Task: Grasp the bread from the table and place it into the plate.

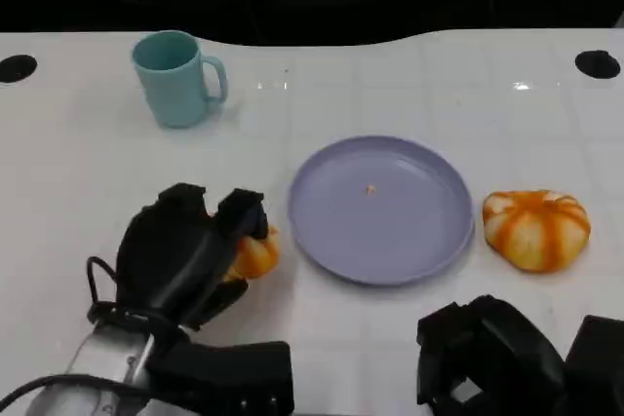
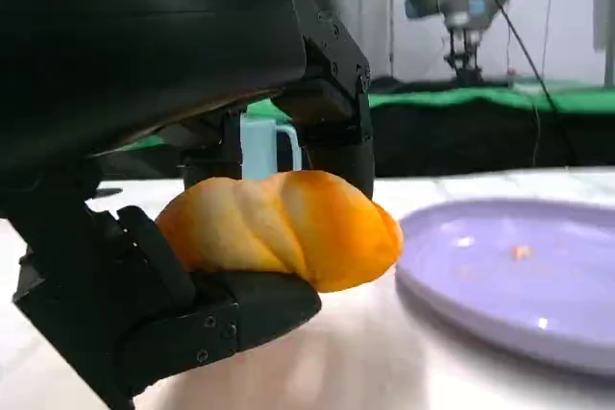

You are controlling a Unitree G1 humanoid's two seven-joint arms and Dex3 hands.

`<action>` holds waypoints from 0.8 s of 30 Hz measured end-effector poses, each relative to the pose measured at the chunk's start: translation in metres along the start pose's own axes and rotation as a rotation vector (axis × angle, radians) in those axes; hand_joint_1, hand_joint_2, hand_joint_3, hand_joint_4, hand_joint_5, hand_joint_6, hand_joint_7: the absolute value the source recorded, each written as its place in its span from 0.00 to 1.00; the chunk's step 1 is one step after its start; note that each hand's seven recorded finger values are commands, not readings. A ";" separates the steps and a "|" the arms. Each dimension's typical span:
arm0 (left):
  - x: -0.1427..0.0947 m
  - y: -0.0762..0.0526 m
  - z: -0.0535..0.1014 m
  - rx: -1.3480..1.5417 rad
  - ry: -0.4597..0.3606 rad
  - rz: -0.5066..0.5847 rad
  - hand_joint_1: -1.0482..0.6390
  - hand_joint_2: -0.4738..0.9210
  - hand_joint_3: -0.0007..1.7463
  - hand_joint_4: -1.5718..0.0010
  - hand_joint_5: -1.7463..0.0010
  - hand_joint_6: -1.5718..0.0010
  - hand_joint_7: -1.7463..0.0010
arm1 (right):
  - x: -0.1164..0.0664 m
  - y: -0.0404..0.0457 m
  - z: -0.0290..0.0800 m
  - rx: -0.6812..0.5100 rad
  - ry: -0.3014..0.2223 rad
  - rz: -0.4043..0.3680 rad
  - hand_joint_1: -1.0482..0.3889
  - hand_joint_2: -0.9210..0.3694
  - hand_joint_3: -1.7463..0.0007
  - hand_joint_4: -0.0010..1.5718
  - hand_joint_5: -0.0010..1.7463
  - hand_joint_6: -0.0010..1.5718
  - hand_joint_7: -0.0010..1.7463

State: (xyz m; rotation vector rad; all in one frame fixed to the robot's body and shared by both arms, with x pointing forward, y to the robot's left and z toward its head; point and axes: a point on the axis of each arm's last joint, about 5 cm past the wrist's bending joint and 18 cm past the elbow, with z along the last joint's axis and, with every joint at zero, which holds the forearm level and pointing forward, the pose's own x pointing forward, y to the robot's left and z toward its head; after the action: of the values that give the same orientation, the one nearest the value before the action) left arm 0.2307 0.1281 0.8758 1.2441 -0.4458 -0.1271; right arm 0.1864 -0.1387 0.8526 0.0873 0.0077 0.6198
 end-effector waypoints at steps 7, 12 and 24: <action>0.004 0.012 0.001 -0.054 -0.032 0.108 0.49 0.61 0.81 0.42 0.00 0.56 0.00 | -0.001 0.0002 -0.001 0.002 0.003 -0.002 0.00 0.61 0.33 1.00 0.71 1.00 0.55; 0.006 0.016 0.004 -0.101 -0.061 0.153 0.49 0.61 0.80 0.40 0.00 0.55 0.00 | -0.002 0.0007 -0.002 0.005 0.007 -0.004 0.00 0.62 0.32 1.00 0.71 1.00 0.54; 0.028 0.024 0.028 -0.300 -0.174 0.270 0.48 0.55 0.82 0.39 0.00 0.54 0.00 | -0.003 0.0003 -0.002 0.010 0.010 -0.003 0.00 0.61 0.33 0.99 0.73 1.00 0.54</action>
State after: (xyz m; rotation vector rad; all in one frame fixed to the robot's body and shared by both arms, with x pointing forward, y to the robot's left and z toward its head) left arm 0.2416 0.1022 0.9118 0.8722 -0.7141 -0.0688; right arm 0.1833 -0.1403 0.8511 0.0941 0.0204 0.6170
